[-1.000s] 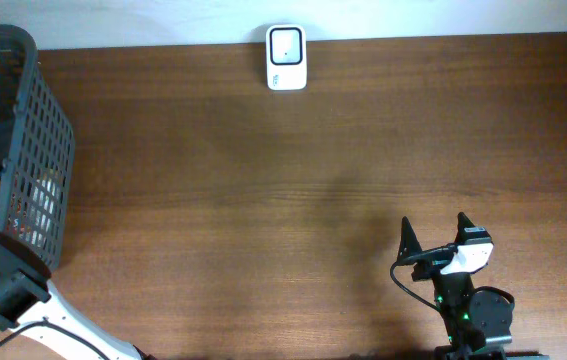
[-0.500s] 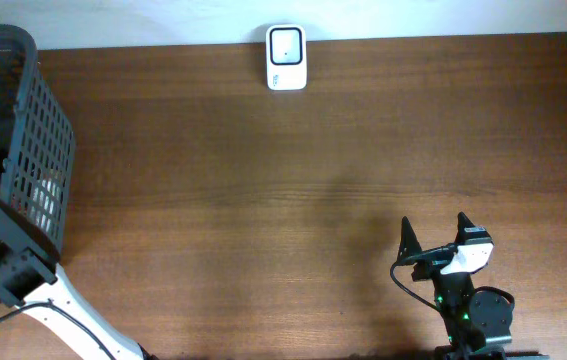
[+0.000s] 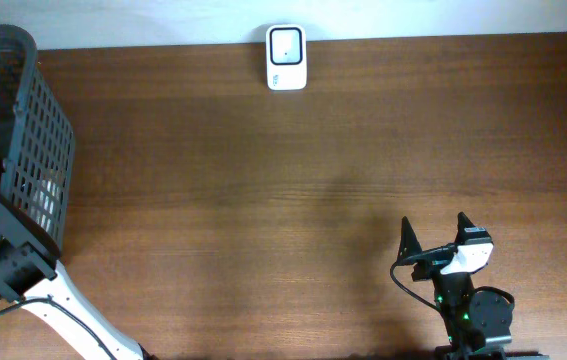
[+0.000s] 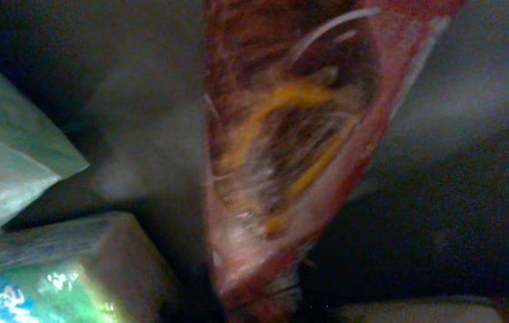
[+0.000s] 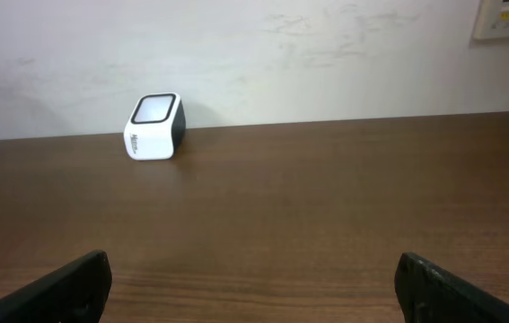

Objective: Scan the item barcode
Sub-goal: 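Grasp the red 'TOP' wafer bar in the basket with the left gripper, then carry the red wafer bar to the scanner and drop it on the table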

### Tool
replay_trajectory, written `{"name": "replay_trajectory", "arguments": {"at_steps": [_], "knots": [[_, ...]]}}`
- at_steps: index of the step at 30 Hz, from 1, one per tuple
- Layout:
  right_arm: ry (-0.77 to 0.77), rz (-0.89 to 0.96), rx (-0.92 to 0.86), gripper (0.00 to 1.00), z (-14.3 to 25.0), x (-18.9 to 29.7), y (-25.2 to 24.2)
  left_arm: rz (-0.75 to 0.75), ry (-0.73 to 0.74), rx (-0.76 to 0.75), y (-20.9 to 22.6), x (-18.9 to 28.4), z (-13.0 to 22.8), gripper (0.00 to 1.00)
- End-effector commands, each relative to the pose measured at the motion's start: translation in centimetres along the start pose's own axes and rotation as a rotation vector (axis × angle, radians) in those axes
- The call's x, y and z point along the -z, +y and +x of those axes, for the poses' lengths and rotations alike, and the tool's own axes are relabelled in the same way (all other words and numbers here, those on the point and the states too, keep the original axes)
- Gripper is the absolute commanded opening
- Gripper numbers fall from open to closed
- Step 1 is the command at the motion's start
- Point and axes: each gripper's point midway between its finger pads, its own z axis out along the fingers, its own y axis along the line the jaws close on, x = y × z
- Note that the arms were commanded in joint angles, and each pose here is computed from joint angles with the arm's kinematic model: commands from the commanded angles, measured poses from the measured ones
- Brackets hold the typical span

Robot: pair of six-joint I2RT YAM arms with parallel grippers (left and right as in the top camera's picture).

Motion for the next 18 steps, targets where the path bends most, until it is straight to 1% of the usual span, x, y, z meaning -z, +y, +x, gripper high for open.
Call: {"name": "replay_trajectory", "arguments": {"at_steps": [1,5,9,11,14,17,18], "knots": [[0.006,-0.005,-0.006,0.99,0.3,0.0,0.0,0.003,0.047,-0.008,-0.4,-0.9,0.8,0.0],[0.006,-0.005,-0.006,0.99,0.3,0.0,0.0,0.015,-0.008,0.002,-0.1,2.2,-0.6,0.0],[0.006,-0.005,-0.006,0.99,0.3,0.0,0.0,0.052,-0.163,0.031,0.7,9.4,-3.3,0.0],[0.006,-0.005,-0.006,0.99,0.3,0.0,0.0,0.086,-0.272,0.05,1.1,13.7,-4.4,0.0],[0.006,-0.005,-0.006,0.99,0.3,0.0,0.0,0.211,-0.444,0.062,0.6,20.4,-5.1,0.0],[0.006,-0.005,-0.006,0.99,0.3,0.0,0.0,0.415,-0.616,0.035,-1.0,27.4,-4.4,0.0],[0.006,-0.005,-0.006,0.99,0.3,0.0,0.0,0.468,-0.645,0.019,-1.5,29.0,-4.0,0.0]]}}
